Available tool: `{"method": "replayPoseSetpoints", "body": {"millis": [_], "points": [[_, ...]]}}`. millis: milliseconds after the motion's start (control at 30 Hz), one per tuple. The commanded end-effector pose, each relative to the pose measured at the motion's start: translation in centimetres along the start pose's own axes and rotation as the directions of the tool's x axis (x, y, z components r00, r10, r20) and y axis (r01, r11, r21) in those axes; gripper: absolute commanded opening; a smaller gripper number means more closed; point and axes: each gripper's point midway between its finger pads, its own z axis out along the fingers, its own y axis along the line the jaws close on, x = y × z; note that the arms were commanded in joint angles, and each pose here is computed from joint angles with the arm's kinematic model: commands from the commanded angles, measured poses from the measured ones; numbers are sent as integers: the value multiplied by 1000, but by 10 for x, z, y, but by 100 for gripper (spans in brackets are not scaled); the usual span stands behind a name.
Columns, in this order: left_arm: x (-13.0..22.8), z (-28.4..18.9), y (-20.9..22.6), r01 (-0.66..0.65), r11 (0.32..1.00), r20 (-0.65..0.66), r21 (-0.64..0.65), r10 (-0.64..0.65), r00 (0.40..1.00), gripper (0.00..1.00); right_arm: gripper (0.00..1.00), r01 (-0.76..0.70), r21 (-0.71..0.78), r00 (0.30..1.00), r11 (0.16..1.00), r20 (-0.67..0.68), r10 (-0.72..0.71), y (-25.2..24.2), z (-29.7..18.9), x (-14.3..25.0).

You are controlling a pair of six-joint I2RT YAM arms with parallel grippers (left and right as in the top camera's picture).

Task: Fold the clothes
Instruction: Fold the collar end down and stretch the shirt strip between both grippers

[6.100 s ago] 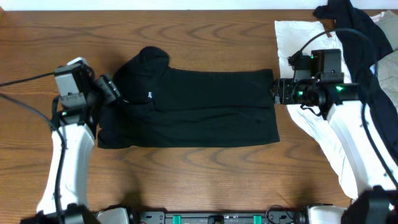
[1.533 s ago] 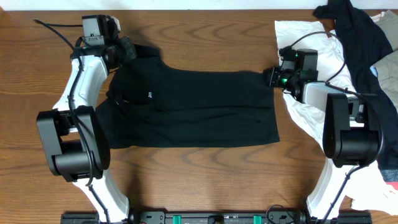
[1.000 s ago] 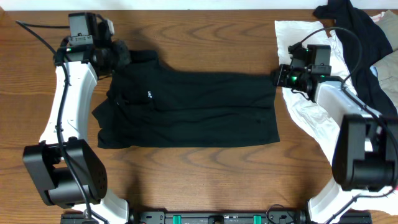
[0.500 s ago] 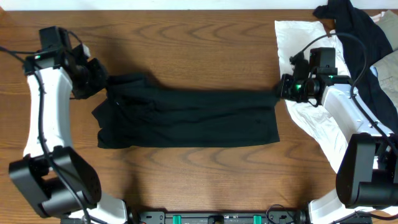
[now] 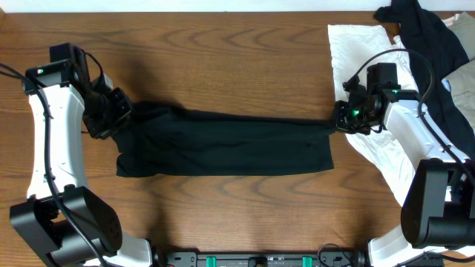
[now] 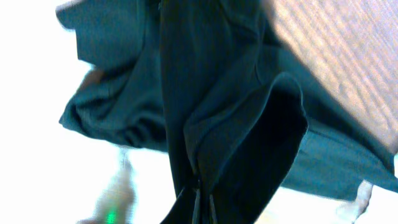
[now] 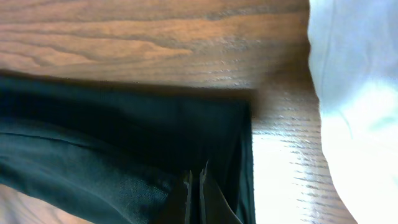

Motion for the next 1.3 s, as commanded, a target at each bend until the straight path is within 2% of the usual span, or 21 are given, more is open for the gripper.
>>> {"method": "replayPoseSetpoints", "body": {"millis": [0, 467, 667, 800, 1067, 1167, 1200, 1233, 1267], "points": [[13, -5, 0, 5, 1000, -38, 1, -5, 999, 6, 1, 28, 42, 999, 999, 21, -29, -7, -7, -3], [59, -1, 15, 5, 999, -224, -48, -15, 974, 6, 1, 41, 86, 999, 995, 26, -43, -14, -7, -4], [64, 0, 18, 3, 998, -244, -60, -18, 970, 7, 2, 41, 86, 999, 995, 26, -44, -14, -7, -4], [67, -1, 22, -10, 997, -257, -79, -11, 966, 12, 2, 41, 86, 999, 995, 26, -44, -14, -7, -4], [61, 0, 25, -20, 995, -233, -97, -4, 973, 11, 3, 41, 86, 999, 995, 26, -43, -15, -7, -4], [48, 4, 22, -32, 996, -179, -83, 16, 984, 17, 10, 40, 86, 999, 995, 24, -42, -15, -7, -4], [41, 5, 21, -37, 996, -154, -77, 25, 988, 29, 10, 41, 86, 999, 995, 24, -43, -14, -7, -4], [33, 6, 19, -42, 997, -121, -69, 33, 992, 37, 11, 41, 86, 999, 995, 25, -43, -14, -7, -4], [28, 7, 18, -46, 997, -104, -65, 39, 994, 38, 12, 41, 86, 999, 995, 25, -43, -15, -7, -4]]}}
